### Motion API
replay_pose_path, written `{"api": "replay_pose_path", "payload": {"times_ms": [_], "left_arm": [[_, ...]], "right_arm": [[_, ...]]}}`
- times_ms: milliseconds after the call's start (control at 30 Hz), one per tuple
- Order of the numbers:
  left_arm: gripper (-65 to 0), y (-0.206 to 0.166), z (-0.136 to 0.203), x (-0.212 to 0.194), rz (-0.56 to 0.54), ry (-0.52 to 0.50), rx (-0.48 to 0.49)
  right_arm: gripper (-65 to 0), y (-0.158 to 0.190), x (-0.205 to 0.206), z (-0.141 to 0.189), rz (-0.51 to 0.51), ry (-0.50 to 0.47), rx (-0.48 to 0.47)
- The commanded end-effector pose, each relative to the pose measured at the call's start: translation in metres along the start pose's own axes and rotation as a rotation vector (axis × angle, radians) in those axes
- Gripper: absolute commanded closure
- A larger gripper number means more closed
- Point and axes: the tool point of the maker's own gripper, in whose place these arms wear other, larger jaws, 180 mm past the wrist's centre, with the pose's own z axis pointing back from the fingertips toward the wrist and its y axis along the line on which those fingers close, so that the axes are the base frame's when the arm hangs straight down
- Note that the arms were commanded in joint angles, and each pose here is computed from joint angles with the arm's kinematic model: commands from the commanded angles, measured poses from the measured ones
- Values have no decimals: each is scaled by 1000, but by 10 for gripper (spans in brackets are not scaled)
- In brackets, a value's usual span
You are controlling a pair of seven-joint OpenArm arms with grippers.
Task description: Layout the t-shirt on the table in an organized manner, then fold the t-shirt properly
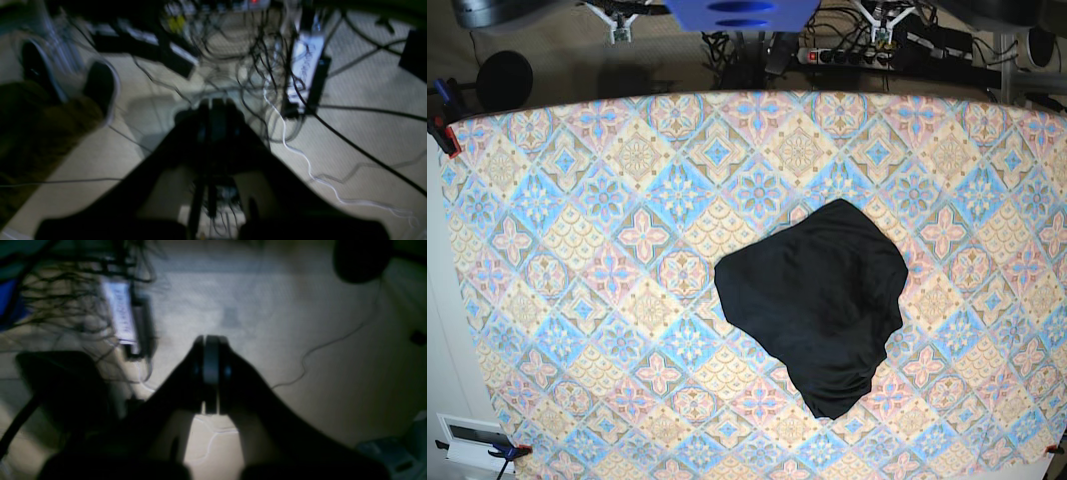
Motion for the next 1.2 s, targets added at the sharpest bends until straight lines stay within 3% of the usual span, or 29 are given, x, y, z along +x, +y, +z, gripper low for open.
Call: {"api": "replay_pose_path", "payload": {"times_ms": [0,167,300,533,633,700,800,1167], "left_arm": [[-2,5,10,-5,-18,-17,2],[-2,17,49,14,-75,-128,-1],[-2,19,84,36,-49,-219,-34],[-2,26,134,80,29,-343,-127],[-2,26,152,102,41,-402,-154],[-2,31,162,116,50,-445,-144],[-2,40,174,137,50,-507,-124],[-5,77,199,215,56,-728,-27]], "right_arm": [[0,1,-7,8,3,-8,3],[0,-11,9,39,-7,-102,-26],[0,-27,41,72,-9,-221,-66],[0,-24,97,135,17,-420,-63],[0,-19,132,169,-37,-535,-31],[0,-13,143,184,-73,-559,-1],[0,-8,132,186,-98,-500,26],[0,77,224,193,-29,-720,249]]}}
